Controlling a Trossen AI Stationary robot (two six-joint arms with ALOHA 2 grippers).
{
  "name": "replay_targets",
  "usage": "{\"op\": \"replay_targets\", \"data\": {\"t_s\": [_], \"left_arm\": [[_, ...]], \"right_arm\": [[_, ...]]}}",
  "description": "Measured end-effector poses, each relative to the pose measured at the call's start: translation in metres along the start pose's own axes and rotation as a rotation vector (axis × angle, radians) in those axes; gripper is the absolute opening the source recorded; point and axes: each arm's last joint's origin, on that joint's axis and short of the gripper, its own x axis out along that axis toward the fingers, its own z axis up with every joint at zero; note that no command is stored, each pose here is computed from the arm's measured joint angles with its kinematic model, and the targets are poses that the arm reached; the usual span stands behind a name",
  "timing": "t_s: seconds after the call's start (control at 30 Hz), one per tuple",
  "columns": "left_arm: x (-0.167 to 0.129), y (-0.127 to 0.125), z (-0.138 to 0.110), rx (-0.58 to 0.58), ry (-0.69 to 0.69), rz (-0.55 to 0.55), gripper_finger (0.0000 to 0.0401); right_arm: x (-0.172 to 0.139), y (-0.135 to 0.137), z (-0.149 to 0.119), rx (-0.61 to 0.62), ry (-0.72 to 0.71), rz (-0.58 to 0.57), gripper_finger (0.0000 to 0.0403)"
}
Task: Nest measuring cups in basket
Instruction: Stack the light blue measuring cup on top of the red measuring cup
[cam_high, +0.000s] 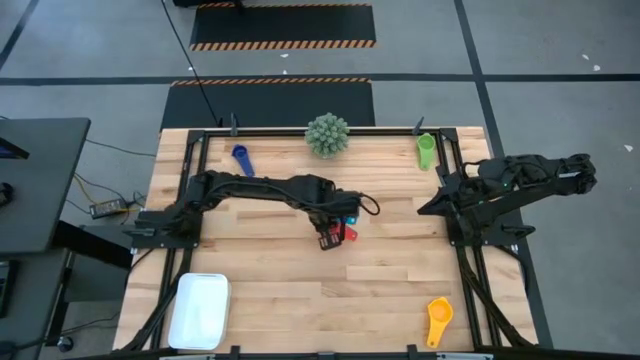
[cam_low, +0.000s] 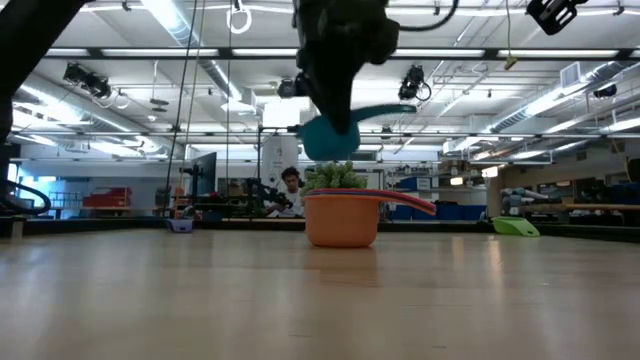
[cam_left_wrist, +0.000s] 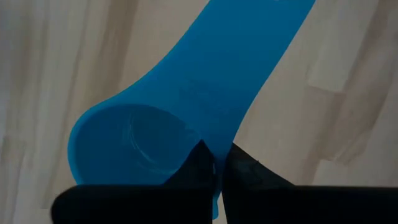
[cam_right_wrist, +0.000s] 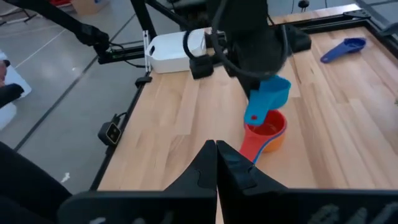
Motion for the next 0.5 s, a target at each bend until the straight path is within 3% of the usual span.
{"op": "replay_targets", "data": {"t_s": [0.23,0.5], "left_arm": [[0.023,-0.007,0.004,0.156,0.007,-0.015,0.001],[0.031,-0.007,0.003,0.196,0.043,-0.02,0.001]], "right_arm": [[0.0,0.001,-0.001,-0.004,0.009,0.006,0.0],[0.0,0.001,-0.001,-0.005,0.01,0.007,0.0]]}}
